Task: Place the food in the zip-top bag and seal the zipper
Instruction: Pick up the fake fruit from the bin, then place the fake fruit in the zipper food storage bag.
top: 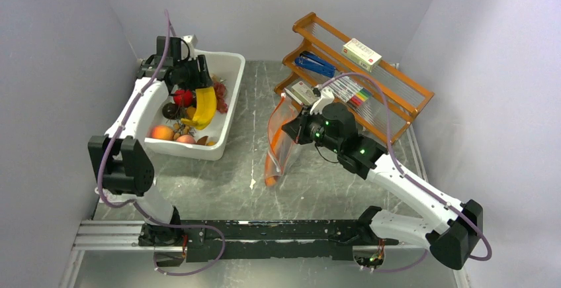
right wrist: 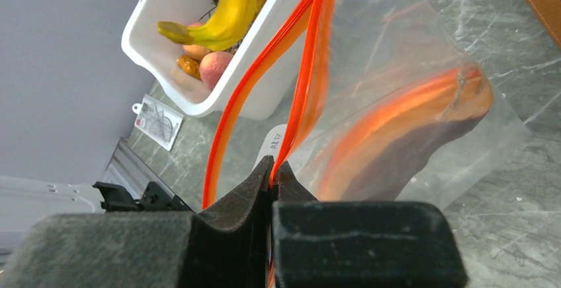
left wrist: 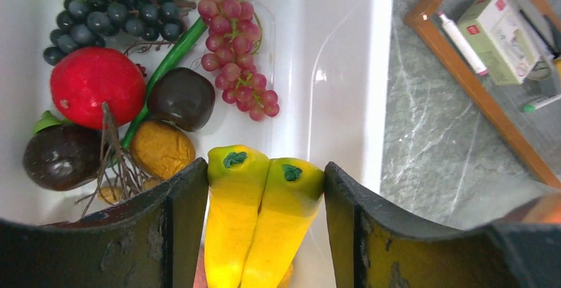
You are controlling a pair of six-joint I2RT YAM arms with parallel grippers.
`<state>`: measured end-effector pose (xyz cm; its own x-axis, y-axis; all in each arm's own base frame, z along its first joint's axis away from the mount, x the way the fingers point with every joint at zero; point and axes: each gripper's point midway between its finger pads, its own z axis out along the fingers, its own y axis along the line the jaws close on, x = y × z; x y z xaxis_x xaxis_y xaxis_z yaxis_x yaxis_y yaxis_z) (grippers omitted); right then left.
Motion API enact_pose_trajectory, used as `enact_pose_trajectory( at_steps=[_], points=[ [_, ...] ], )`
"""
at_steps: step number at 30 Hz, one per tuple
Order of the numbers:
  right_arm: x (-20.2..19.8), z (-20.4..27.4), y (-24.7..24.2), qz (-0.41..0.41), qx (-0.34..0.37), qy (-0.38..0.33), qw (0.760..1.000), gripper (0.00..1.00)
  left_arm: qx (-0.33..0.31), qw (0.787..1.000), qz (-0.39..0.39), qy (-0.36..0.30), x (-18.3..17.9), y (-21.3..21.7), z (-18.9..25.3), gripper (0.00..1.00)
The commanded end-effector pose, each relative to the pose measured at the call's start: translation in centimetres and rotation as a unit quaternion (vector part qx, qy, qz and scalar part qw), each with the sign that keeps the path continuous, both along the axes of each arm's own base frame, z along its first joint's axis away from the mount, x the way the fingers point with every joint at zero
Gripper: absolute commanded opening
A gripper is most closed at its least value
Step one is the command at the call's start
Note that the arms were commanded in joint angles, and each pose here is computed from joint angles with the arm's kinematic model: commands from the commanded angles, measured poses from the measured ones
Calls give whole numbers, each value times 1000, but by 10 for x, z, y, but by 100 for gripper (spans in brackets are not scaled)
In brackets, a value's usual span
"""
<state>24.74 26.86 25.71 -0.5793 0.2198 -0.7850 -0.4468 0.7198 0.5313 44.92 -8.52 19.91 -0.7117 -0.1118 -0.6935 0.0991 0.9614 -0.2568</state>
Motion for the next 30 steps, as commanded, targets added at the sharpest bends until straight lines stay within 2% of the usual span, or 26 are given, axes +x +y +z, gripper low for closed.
enact_pose_trajectory(
  at_steps=[1,5,9,12,15,21,24,30],
  points=[
    [-1,2,8,11,16,4,1000,0,-3,999,13,-45,-20,4,45,7],
    [-7,1,21,45,38,9,998,0,-49,995,-9,-90,-48,-9,76,7],
    [-4,2,23,45,40,-2,998,0,-46,990,-1,-134,-74,-2,115,7],
    [-8,17,18,47,56,-40,997,0,-43,982,16,-182,-91,7,149,7],
    [-7,28,16,45,62,-54,996,0,-63,973,15,-220,-109,5,180,7],
    [-11,23,23,57,72,-31,995,0,-170,944,-81,-272,-147,-36,226,7],
    [-12,22,23,57,82,-29,995,0,-223,929,-126,-268,-165,-55,232,7],
    [-7,16,30,56,79,-10,995,0,-291,903,-180,-261,-192,-75,245,7]
  ],
)
